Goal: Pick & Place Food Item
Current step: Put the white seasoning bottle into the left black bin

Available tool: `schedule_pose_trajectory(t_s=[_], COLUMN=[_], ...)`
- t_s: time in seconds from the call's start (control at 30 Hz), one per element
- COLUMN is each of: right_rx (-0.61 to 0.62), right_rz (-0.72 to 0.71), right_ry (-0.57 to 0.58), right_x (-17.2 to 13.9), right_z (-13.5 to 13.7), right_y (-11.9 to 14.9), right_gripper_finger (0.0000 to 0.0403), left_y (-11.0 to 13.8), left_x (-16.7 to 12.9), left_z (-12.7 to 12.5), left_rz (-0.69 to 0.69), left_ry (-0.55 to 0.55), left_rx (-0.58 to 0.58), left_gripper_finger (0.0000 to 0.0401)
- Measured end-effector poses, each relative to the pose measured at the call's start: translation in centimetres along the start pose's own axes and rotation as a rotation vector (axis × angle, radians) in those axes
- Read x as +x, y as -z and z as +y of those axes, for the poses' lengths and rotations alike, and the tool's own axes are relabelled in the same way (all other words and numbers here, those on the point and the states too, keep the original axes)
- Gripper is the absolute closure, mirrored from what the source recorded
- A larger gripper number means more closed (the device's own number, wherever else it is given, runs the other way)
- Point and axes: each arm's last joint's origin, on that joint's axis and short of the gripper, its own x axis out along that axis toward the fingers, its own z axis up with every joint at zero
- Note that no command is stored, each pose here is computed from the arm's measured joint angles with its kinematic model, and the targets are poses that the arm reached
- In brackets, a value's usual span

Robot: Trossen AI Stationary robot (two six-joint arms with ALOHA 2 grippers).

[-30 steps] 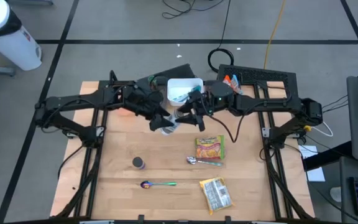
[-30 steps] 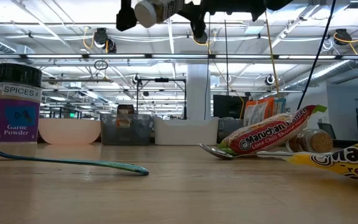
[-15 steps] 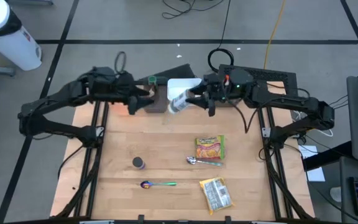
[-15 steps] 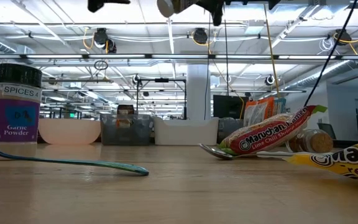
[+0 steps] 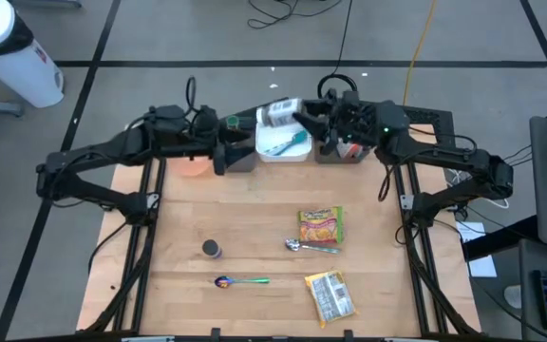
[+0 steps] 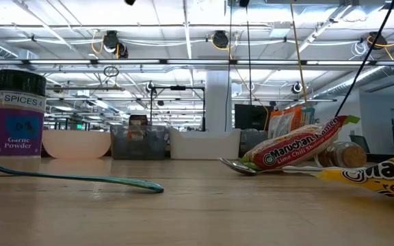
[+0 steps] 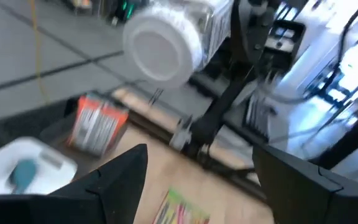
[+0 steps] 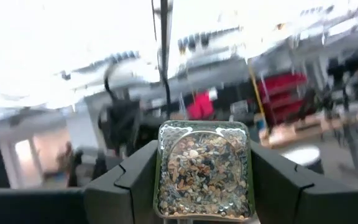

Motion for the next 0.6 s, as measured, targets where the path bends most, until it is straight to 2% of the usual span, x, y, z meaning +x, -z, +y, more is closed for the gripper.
schedule_pose_trajectory(t_s=[0.23, 0.43, 0.6], right_rx=[0.013, 0.035, 0.054], right_rz=[-0.142, -0.163, -0.170], right_ry=[-0.034, -0.031, -0.041], right_x=[0.1, 0.5, 0.8], right_z=[0.3, 0.4, 0.3], right_y=[-1.0, -0.6, -0.1], right_gripper_finger=[0.0213, 0.0213, 0.0212], left_y=[-0.3, -0.5, -0.7], left_x=[3.8, 6.9, 8.0], left_z=[0.0, 0.1, 0.1], left_rz=[-0.134, -0.277, -0.378], left_ry=[0.072, 0.147, 0.190], left_rx=[0.015, 0.030, 0.055], left_gripper_finger=[0.0105, 0.0105, 0.0105])
